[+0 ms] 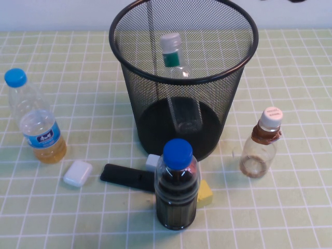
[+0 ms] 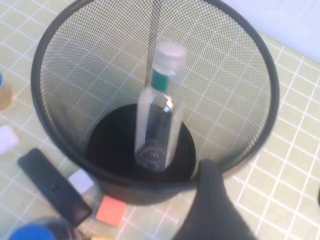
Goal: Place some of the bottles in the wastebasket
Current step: Pick up a bottle from the table with right arm
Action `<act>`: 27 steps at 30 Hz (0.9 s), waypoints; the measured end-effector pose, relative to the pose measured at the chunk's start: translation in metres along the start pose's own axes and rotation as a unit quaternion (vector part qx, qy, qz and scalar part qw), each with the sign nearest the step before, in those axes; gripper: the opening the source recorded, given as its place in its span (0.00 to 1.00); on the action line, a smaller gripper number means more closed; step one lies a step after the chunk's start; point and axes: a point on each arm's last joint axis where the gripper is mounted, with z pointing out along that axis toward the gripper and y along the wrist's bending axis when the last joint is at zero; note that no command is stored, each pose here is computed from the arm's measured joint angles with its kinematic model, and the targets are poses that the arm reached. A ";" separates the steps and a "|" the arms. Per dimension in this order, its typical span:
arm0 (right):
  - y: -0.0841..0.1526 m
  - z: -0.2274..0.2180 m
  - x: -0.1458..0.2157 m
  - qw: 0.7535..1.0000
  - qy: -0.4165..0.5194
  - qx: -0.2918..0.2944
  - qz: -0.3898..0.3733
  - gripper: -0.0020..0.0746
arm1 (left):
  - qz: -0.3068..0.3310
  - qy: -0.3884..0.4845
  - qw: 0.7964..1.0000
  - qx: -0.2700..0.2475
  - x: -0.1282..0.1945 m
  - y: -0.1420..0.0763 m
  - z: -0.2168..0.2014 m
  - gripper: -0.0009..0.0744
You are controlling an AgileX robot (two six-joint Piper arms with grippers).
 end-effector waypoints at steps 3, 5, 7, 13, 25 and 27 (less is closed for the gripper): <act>0.000 -0.001 0.016 1.000 0.021 0.000 -0.004 0.54 | 0.000 0.000 1.000 0.000 0.000 0.000 0.000 0.00; 0.001 0.003 0.028 0.999 0.042 0.000 -0.007 0.54 | 0.000 0.000 1.000 0.000 0.000 0.000 0.000 0.00; 0.002 0.007 0.040 0.998 0.062 0.001 -0.011 0.54 | 0.000 0.000 1.000 0.000 0.000 0.000 0.000 0.00; 0.003 0.036 0.072 0.990 0.137 0.019 -0.023 0.54 | 0.000 0.000 1.000 0.000 0.000 0.000 0.000 0.00; 0.003 0.092 0.097 0.983 0.168 0.076 -0.002 0.54 | 0.000 0.000 1.000 0.000 0.000 0.000 0.000 0.00; 0.005 0.100 0.095 0.985 0.158 0.074 0.005 0.54 | 0.000 0.000 1.000 0.000 0.000 0.000 0.000 0.00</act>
